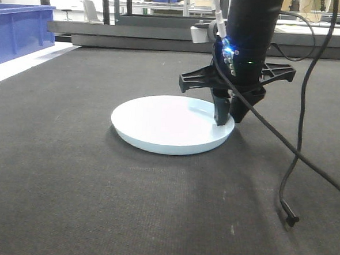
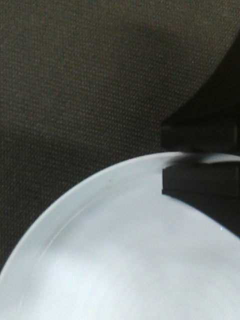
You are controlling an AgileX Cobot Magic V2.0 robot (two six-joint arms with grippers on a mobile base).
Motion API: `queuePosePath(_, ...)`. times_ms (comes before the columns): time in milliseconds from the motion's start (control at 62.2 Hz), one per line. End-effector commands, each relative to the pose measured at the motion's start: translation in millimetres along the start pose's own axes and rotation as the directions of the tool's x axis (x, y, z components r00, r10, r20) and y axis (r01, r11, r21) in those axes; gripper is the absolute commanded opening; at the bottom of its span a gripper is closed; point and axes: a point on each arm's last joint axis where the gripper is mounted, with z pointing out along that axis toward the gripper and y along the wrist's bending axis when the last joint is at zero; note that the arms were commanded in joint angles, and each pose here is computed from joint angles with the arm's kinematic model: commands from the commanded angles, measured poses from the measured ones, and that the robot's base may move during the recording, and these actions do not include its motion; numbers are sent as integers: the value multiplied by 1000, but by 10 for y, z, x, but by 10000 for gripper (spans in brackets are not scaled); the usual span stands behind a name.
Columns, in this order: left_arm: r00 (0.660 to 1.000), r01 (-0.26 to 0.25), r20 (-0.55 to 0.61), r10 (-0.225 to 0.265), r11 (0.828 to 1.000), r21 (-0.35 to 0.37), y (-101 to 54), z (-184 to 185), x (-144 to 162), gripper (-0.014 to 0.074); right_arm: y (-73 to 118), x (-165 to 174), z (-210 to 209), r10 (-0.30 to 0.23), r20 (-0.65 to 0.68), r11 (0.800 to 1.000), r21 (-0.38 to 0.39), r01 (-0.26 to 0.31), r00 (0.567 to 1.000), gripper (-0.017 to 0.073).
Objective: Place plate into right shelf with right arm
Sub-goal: 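Lower the right gripper and pinch the plate's rim, then lift the plate upward by its rim with the right gripper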
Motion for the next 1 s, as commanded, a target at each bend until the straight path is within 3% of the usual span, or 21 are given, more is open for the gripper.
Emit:
queuePosePath(0, 996, 9, 84, -8, 1000, -14, 14, -8, -58, -47, -38, -168, -294, 3, 117, 1000, -18, -1, 993, 18)
queuePosePath(241, 996, 9, 84, -8, 1000, -14, 14, -8, -58, -47, -51, -196, -386, 8, 148, 1000, -28, -4, 989, 29)
queuePosePath(531, 996, 9, 84, -8, 1000, -14, 14, -8, -58, -47, -188, -176, -1124, -4, 335, 999, -43, 20, 942, 29)
queuePosePath(981, 996, 9, 84, -8, 1000, -14, 14, -8, -58, -47, -609, 797, -1706, -6, 531, 994, -87, 62, 847, 29)
